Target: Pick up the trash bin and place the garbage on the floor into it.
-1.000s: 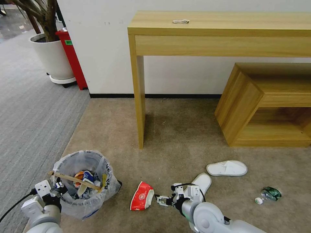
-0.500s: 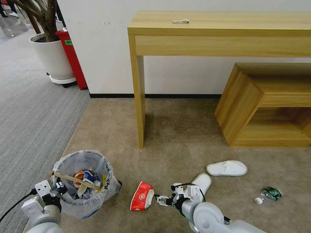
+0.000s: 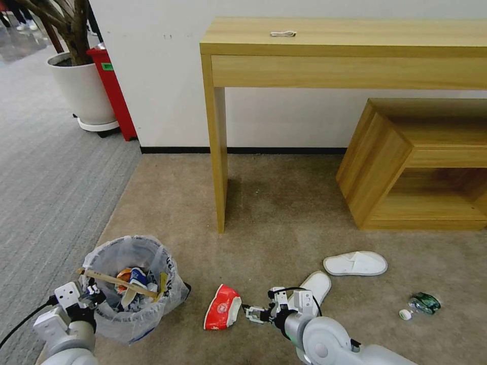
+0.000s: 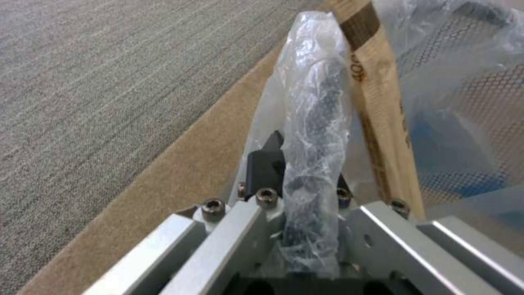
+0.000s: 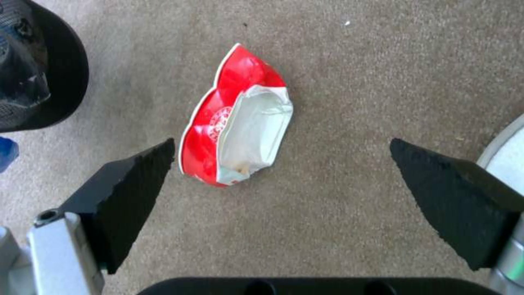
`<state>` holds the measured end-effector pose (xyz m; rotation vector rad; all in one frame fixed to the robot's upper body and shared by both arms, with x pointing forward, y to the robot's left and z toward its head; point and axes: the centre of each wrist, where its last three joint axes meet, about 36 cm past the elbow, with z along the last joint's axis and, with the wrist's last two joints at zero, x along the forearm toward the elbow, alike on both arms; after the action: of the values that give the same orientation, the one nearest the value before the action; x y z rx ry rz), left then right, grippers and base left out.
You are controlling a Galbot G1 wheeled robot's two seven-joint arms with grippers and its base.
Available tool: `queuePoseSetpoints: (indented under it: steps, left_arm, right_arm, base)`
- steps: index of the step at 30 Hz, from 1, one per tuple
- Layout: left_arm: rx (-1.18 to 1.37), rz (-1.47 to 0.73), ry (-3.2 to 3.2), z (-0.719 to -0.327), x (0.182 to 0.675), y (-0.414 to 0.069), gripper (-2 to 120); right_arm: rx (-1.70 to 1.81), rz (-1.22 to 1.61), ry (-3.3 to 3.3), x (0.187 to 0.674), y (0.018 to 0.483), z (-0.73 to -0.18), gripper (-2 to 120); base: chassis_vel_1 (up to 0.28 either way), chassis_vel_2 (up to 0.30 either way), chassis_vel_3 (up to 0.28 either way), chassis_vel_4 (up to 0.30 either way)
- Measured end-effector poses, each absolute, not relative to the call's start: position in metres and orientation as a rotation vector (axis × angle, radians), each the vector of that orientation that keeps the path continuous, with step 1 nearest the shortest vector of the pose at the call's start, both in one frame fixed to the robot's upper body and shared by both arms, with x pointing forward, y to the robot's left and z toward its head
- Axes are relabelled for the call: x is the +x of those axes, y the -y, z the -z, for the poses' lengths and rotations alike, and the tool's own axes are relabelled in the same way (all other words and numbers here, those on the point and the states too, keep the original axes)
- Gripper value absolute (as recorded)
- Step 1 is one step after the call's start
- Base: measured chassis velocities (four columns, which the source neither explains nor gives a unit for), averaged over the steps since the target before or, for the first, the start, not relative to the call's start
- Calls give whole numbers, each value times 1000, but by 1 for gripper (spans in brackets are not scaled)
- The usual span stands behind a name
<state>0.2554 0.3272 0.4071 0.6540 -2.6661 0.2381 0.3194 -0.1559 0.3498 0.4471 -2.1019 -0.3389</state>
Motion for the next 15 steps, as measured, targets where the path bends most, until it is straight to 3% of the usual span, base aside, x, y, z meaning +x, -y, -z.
queuePoseSetpoints:
  steps: [15]
  left_arm:
    - [654, -238, 2666, -407, 255, -327, 1]
  right_arm:
    - [447, 339, 2102, 319, 156, -350, 100]
  base:
    - [0, 0, 0, 0]
